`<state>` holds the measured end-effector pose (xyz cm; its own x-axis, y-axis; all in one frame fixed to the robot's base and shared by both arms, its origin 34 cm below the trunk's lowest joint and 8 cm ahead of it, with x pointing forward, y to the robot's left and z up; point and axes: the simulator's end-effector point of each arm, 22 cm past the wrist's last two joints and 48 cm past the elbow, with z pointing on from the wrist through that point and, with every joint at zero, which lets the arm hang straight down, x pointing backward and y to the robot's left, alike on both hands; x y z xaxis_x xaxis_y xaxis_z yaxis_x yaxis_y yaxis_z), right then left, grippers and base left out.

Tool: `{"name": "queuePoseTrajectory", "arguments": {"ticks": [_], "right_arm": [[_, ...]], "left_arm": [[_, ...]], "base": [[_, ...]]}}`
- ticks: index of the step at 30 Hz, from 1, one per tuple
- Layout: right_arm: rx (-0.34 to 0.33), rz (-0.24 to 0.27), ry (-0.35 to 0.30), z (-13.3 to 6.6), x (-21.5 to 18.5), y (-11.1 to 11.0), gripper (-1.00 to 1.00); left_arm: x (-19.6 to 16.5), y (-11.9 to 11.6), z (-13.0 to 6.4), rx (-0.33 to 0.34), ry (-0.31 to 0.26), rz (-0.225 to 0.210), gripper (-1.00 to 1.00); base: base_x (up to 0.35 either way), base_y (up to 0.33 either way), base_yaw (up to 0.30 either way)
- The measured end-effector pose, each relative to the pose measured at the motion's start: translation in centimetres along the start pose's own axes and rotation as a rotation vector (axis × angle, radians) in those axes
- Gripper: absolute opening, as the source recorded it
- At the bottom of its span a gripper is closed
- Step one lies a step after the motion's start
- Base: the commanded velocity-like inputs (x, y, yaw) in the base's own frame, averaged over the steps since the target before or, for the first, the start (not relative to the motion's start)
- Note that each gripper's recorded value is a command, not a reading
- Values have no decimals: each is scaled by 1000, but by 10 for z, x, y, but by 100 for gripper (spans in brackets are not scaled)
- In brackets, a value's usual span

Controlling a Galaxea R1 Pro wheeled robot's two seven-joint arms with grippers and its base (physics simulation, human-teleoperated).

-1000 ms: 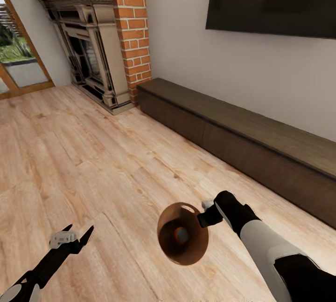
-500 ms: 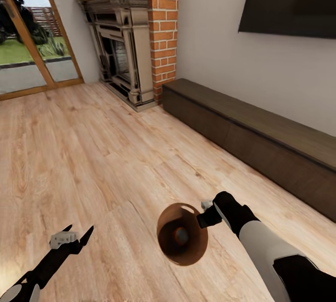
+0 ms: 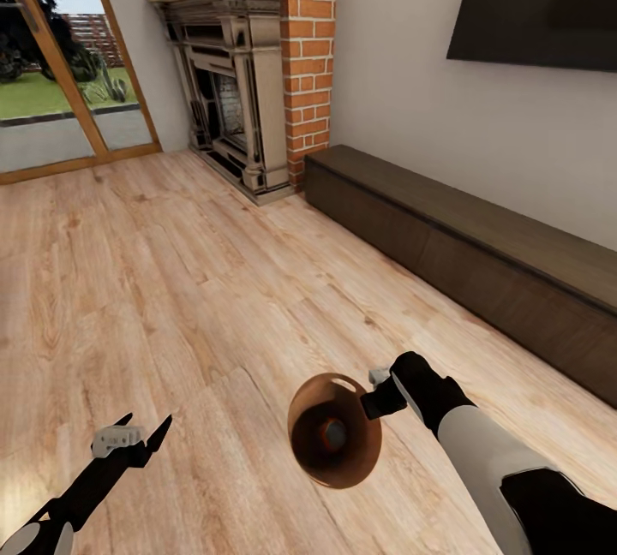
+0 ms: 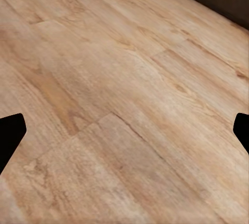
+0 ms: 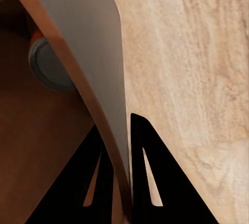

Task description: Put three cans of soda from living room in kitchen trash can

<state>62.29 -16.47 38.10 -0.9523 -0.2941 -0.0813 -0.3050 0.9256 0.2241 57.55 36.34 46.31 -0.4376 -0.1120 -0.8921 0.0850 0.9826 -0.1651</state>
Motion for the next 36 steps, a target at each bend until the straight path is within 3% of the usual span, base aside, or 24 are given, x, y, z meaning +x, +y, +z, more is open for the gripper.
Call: {"name": "queuePoseTrajectory", "arguments": {"ticks": [27, 36], "right_arm": [[-14, -7, 5, 4, 2, 11, -100], [-19, -7, 6, 5, 2, 14, -100]], "left_arm": [[1, -3, 1, 3, -2, -6, 100], [0, -3, 1, 0, -4, -7, 100]], "base": [[-288, 0, 220], [-83, -138, 247]]}}
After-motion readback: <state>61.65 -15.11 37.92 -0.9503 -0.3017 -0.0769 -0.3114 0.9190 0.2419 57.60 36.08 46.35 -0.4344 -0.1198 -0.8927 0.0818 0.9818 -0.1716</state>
